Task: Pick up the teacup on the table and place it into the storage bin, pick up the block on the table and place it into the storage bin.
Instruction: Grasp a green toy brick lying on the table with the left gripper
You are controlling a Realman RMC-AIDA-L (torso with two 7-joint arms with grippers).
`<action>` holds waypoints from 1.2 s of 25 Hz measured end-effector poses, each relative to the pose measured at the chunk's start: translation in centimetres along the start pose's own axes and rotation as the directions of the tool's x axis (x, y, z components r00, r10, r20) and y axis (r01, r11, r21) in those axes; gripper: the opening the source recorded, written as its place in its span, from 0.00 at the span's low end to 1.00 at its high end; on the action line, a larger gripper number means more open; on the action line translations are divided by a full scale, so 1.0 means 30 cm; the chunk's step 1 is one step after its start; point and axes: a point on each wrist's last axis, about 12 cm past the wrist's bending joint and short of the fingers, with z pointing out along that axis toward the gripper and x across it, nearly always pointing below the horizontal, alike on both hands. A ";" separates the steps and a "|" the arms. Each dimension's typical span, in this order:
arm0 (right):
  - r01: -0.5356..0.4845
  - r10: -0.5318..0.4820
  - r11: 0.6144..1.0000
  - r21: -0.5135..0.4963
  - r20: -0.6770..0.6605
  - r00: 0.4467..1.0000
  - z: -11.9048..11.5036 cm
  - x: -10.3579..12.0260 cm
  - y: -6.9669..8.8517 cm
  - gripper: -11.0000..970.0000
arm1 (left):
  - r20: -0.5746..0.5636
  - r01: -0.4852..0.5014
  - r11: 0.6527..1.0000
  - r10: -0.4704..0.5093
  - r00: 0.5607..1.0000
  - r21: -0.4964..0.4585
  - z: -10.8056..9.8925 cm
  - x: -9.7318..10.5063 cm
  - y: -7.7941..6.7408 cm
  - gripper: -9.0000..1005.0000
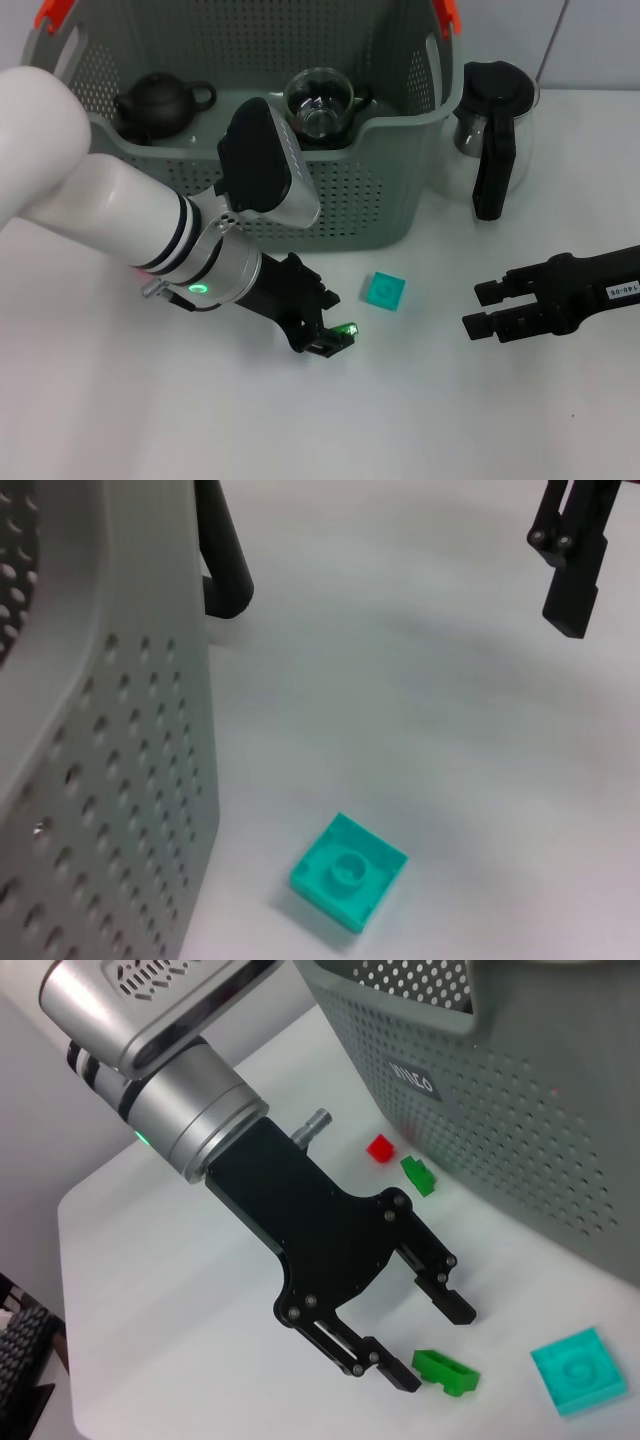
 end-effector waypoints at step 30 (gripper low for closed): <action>0.001 -0.001 1.000 0.000 0.000 1.000 -0.001 -0.001 0.000 0.73 | -0.039 -0.035 0.999 0.035 0.999 0.001 0.033 0.008 -0.015 0.33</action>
